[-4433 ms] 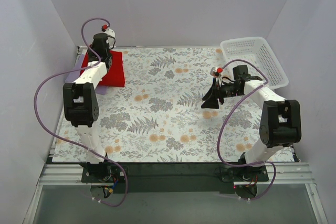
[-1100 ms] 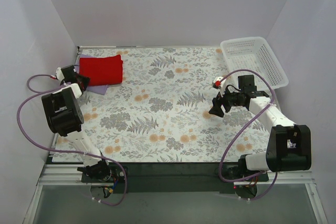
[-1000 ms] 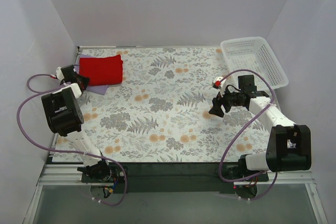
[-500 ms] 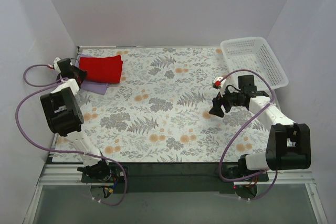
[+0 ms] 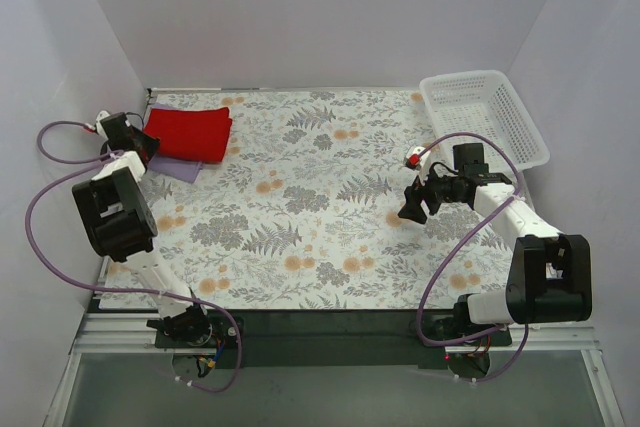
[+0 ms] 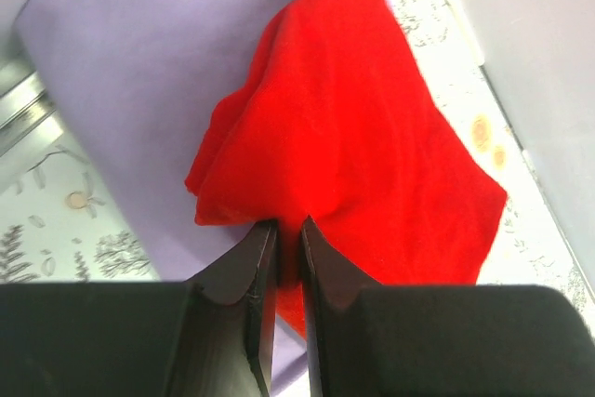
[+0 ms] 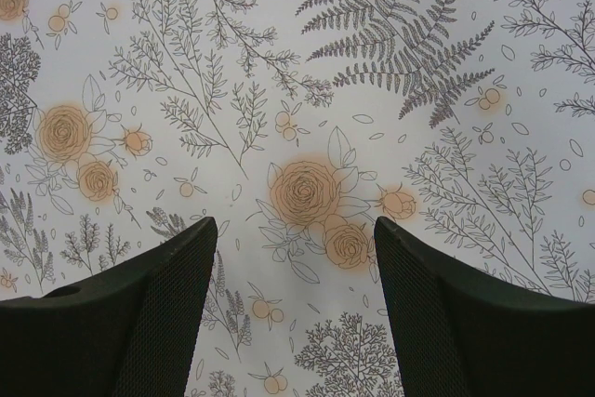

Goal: Fold and stack the t-shirts

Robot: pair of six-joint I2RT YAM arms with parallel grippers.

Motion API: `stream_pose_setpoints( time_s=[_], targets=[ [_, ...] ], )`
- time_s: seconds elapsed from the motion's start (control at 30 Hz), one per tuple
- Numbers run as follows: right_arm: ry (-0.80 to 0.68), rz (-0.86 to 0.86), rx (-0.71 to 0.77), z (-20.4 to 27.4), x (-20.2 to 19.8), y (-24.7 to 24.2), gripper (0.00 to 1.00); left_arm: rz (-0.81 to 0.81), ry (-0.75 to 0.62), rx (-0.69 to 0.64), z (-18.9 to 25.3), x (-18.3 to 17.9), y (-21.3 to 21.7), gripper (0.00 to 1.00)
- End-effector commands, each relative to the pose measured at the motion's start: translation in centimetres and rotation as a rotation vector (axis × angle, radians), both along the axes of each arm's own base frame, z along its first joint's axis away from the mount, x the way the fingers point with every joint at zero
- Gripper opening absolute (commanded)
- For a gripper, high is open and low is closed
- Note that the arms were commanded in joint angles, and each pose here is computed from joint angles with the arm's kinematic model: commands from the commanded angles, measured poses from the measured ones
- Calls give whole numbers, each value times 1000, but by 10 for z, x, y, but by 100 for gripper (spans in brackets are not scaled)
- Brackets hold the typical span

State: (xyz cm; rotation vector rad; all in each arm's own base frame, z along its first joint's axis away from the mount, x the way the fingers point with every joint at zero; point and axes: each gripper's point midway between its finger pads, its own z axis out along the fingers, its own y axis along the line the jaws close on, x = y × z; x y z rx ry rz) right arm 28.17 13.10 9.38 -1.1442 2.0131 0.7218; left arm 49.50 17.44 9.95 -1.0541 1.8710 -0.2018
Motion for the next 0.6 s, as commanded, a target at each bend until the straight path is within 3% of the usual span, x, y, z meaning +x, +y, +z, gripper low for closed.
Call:
stream_pose_setpoints(
  time_s=[0.0, 0.13, 0.2, 0.27, 0.4, 0.57],
  targets=[
    [-18, 13, 1, 5, 3, 0, 75, 11, -32, 12, 16, -8, 15, 5],
    [-19, 13, -4, 3, 4, -1, 75, -74, 1, -55, 9, -5, 7, 23],
    [-16, 15, -9, 2, 3, -1, 75, -125, -4, -64, 19, -4, 1, 27],
    [-14, 22, -7, 2, 0, 0, 75, -145, -24, -60, 32, -7, -4, 41],
    [-21, 36, -4, 4, -3, -1, 75, -183, -108, -50, 72, -26, -23, 49],
    [-60, 33, -5, 13, -4, -4, 76, -272, -134, -110, 76, -65, -62, 52]
  ],
)
